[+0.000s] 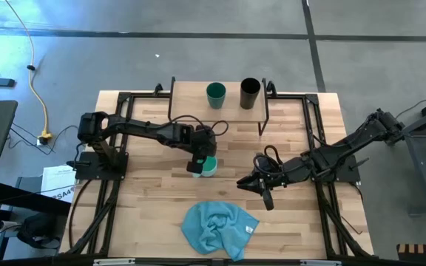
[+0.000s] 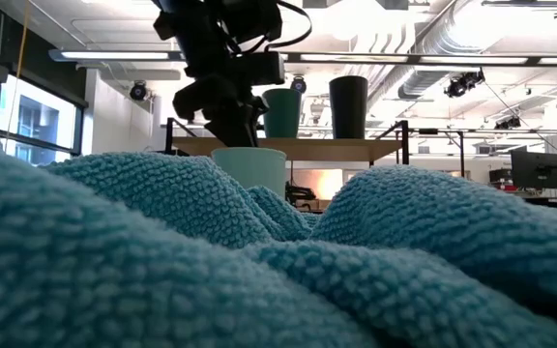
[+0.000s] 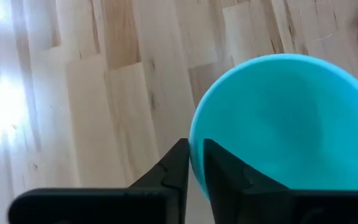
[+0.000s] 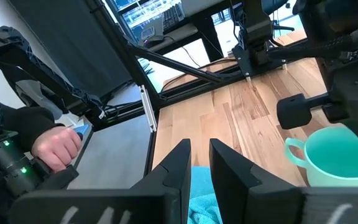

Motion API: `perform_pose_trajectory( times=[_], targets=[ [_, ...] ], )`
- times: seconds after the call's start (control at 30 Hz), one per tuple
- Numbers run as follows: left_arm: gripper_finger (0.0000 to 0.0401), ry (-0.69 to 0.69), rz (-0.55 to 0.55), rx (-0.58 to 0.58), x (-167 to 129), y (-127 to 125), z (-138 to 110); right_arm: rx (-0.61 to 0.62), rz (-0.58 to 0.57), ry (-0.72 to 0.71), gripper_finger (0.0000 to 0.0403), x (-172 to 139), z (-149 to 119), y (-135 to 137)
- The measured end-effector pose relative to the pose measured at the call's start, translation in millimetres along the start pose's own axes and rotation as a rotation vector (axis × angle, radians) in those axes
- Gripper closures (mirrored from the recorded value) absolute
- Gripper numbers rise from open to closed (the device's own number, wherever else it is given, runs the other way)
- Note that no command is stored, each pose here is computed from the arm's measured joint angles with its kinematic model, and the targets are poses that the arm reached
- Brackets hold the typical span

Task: Stack small to large cups/mugs on shelf
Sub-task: Put the blue mug on the shelf

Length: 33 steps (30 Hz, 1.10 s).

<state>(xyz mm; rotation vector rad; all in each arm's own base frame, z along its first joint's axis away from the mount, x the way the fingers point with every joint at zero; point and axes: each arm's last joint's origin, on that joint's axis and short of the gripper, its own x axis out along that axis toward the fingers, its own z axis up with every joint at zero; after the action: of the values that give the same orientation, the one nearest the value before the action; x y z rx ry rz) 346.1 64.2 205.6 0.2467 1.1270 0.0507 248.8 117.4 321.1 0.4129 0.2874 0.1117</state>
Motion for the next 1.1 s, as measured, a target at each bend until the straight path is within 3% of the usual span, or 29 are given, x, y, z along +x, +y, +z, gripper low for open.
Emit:
perform_pose_trajectory(
  times=[0.23, 0.43, 0.83, 1.1],
  targets=[
    [0.0346, 0.012, 0.013, -0.029, 0, 0, -1, 0.0, 0.0, 0.0, 0.0353, 0, 0, 0],
    [0.0393, 0.022, 0.031, -0.056, 0, 1, -1, 0.0, 0.0, 0.0, 0.0353, 0, 0, 0],
    [0.0398, 0.128, -0.025, -0.147, -8, -1, -8, -0.001, 0.001, 0.001, 0.0353, 0, 0, 0],
    [0.0401, 0.195, -0.048, -0.22, -36, 22, 1, -0.001, 0.008, 0.005, 0.0353, 0, 0, 0]
  ],
)
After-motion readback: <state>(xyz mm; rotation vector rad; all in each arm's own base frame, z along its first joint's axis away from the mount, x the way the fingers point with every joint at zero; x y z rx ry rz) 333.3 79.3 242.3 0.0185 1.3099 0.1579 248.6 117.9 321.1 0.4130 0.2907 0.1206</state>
